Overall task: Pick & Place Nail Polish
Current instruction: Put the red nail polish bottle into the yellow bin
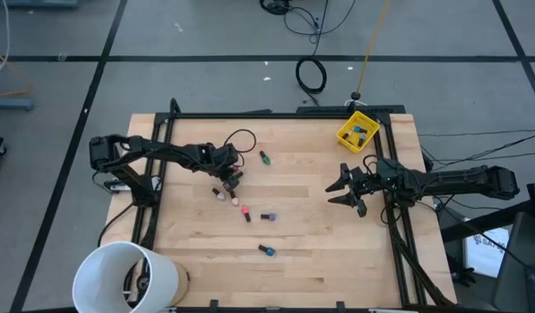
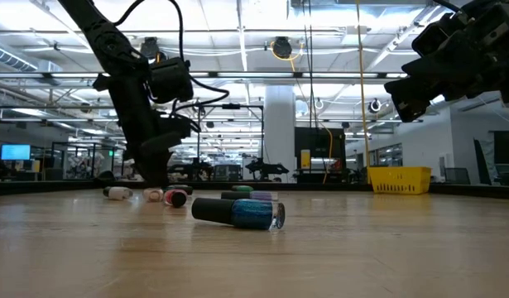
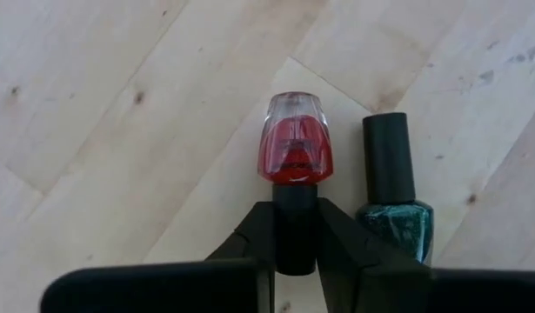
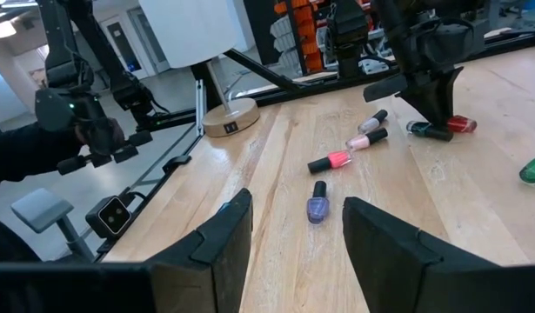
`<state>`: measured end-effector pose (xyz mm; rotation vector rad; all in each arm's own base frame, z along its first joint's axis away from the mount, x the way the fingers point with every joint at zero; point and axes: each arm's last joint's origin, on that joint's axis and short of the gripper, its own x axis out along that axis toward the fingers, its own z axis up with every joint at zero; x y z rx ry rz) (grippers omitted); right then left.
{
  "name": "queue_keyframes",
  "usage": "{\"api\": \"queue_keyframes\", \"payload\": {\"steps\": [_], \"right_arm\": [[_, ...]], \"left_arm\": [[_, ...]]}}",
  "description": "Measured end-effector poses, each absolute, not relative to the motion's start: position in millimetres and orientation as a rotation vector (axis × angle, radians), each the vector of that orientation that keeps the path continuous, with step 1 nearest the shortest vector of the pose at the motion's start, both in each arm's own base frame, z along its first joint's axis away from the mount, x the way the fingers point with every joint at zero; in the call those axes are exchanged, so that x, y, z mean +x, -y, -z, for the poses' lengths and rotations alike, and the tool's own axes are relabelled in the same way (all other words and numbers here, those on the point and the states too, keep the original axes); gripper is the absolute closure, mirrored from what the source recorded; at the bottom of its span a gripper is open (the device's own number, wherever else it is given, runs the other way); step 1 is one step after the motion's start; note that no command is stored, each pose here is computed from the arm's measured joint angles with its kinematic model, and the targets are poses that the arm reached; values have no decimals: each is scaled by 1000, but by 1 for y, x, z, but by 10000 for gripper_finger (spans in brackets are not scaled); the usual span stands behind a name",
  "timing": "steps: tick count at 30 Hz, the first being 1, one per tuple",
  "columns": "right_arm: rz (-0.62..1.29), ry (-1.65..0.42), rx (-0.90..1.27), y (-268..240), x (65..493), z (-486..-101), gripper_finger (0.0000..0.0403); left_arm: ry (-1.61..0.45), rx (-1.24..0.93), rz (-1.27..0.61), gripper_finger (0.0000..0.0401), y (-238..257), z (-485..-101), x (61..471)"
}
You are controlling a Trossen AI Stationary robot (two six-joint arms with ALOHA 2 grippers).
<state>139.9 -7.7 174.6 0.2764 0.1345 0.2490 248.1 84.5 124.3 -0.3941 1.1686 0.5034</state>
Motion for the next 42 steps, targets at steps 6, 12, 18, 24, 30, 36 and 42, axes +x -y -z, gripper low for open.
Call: {"api": "queue_keyframes", "payload": {"steps": [6,12,18,24,30,36,42], "right_arm": [[-249,-134,277,8,140,-175,234],[-248,-135,277,8,140,-175,234],[-247,-134,276,8,140,-175,234],[-247,-135,276,8,140,-175,234],[-246,-138,277,8,140,-174,234],[-244,-141,276,8,140,-174,234],[-244,-142,275,8,140,-174,234]], "left_arm": [[-1071,-316,-530,362,-76,-139,251],[-843,-234,-495,362,-64,-174,259],[-672,-146,-426,362,-55,-200,264],[-504,-83,-255,362,-48,-214,277],[-339,-70,-124,362,-44,-222,291],[-198,-67,18,362,-37,-221,305],[-64,-143,396,362,-28,-221,315]]}}
